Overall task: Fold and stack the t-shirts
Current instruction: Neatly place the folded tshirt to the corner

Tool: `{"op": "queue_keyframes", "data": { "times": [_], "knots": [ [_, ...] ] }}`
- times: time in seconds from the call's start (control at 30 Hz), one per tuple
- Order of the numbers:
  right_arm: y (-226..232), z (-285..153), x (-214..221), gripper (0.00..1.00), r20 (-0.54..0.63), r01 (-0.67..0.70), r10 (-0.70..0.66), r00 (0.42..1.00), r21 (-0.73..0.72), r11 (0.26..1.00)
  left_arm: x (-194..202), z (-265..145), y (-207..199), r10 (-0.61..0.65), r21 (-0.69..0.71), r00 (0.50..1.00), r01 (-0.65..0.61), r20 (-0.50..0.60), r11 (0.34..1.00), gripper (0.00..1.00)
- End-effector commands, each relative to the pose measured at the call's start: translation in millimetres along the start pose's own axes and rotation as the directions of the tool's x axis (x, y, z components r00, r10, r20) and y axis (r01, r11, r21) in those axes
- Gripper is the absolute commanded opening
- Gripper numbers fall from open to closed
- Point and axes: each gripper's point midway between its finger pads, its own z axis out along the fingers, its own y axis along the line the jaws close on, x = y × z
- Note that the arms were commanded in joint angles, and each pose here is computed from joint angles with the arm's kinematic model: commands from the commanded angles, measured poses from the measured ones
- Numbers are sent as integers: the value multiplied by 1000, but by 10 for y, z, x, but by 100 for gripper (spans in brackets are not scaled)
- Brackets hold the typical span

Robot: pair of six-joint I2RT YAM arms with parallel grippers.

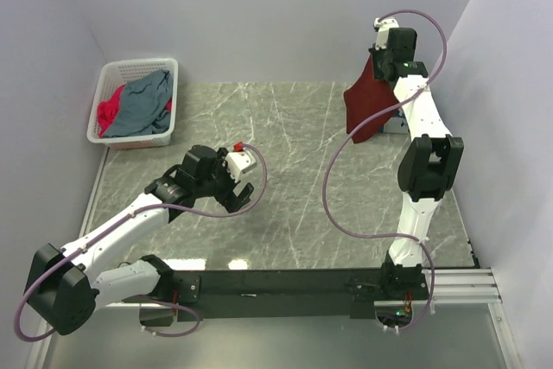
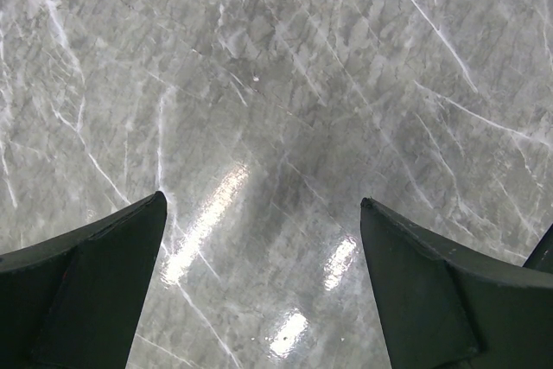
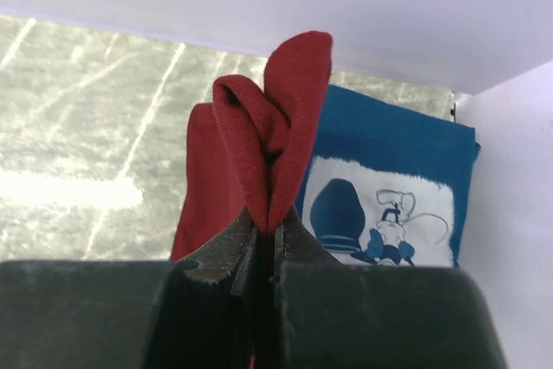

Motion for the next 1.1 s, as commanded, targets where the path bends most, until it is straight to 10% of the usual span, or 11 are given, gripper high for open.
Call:
{"op": "queue_keyframes", "data": {
  "times": [0.0,1.07],
  "knots": [
    [-150,-226,-375,0,85,36,-40,996,50,998,-63,-32,10,-6,-12,999,6,34,1000,99],
    [-509,-725,-856,0,183,52,-70,981,98,994,-96,-70,46,12,-33,999,-11,45,999,99]
  ]
}}
